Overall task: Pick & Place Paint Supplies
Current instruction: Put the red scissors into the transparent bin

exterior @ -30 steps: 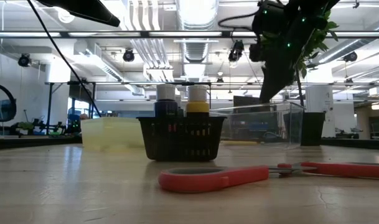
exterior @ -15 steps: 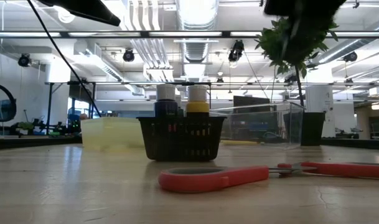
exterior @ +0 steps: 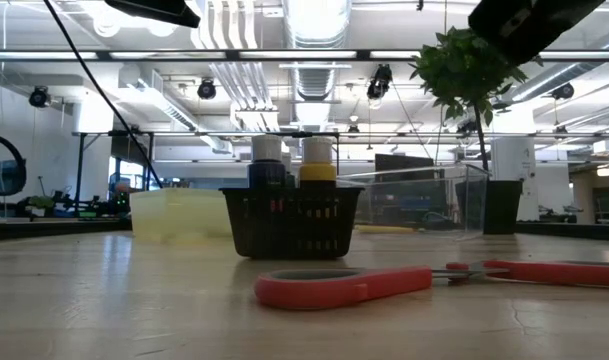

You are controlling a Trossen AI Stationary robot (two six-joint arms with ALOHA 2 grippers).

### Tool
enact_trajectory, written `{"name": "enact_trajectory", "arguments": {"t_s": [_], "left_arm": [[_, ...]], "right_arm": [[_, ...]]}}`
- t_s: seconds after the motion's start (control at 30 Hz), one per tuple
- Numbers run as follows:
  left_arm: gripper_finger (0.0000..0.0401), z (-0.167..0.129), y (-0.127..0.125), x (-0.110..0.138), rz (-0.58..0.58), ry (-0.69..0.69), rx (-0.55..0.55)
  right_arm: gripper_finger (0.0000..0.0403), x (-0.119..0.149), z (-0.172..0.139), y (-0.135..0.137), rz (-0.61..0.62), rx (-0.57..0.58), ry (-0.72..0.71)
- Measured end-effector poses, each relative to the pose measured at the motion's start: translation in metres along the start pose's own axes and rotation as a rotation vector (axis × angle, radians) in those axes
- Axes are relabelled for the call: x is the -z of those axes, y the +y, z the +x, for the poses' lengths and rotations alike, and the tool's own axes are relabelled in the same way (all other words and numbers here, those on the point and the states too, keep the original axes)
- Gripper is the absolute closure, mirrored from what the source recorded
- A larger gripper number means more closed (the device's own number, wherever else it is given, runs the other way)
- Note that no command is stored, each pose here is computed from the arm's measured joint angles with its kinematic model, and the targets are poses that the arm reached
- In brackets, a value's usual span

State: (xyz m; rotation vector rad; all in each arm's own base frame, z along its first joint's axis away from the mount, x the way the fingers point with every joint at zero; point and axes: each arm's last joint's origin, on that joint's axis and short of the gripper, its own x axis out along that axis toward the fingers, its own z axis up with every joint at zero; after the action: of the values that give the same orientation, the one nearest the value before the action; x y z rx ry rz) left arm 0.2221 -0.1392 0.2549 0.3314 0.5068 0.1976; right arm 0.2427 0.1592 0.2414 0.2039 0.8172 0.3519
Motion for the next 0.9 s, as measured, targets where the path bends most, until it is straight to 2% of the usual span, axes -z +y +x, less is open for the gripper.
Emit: {"name": "enact_trajectory", "arguments": {"t_s": [0.17, 0.43, 0.57, 0.8, 0.9], "left_arm": [[0.0114, 0.0, 0.0, 0.0, -0.002, 0.0, 0.004], [0.0114, 0.0, -0.001, 0.0, -0.005, 0.0, 0.013], [0.0114, 0.0, -0.001, 0.0, -0.005, -0.001, 0.013], [0.0114, 0.0, -0.001, 0.0, -0.004, 0.001, 0.02], [0.0114, 0.0, -0.001, 0.0, -0.004, 0.001, 0.019]], "right_arm": [[0.0235, 0.002, 0.032, 0.003, -0.055, 0.007, -0.028], [0.0235, 0.005, 0.083, -0.008, -0.125, 0.07, 0.069], [0.0235, -0.002, 0.099, -0.012, -0.162, 0.092, 0.097], [0.0235, -0.011, 0.115, -0.022, -0.151, 0.158, 0.211], [0.0235, -0.013, 0.118, -0.022, -0.189, 0.197, 0.232]]}}
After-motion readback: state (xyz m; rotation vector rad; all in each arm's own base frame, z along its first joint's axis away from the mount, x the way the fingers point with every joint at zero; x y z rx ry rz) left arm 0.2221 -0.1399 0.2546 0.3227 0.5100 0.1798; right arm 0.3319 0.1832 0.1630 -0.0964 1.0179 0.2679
